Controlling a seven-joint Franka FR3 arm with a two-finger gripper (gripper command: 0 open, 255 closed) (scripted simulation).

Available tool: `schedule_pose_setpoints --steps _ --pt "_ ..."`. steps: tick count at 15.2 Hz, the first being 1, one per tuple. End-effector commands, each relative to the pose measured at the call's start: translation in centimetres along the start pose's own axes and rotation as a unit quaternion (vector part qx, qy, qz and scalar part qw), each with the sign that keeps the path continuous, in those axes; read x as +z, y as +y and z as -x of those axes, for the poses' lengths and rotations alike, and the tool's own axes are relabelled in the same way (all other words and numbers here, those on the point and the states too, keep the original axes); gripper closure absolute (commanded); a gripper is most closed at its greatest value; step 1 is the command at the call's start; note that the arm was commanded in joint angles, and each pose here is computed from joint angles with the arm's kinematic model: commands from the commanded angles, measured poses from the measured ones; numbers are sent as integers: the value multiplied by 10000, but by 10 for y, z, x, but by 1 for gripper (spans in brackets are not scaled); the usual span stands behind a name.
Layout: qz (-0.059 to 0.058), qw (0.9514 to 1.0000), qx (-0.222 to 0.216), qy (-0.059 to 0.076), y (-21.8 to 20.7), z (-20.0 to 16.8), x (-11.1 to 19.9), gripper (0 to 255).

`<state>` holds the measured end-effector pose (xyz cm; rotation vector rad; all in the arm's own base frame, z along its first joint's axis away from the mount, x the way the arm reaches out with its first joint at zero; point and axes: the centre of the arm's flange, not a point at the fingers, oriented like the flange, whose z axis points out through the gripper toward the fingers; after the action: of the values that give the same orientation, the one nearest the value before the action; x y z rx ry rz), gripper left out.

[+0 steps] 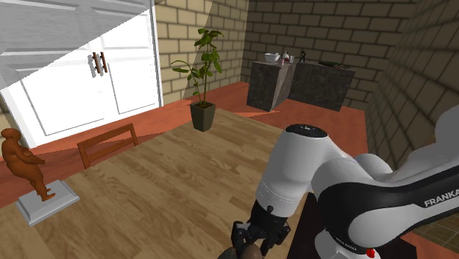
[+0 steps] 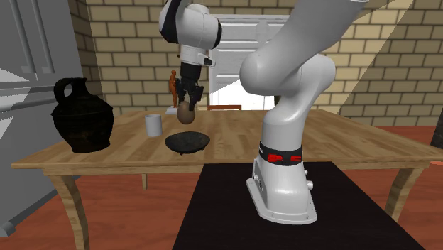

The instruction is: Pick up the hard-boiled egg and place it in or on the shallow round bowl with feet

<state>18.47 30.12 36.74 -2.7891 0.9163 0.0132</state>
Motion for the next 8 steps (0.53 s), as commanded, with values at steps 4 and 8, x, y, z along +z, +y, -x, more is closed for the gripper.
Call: schedule_pose_setpoints --steps 4,8 --pt "-5 10000 1 2 5 -3 27 255" --pt "-5 10000 1 2 9 -4 47 255"
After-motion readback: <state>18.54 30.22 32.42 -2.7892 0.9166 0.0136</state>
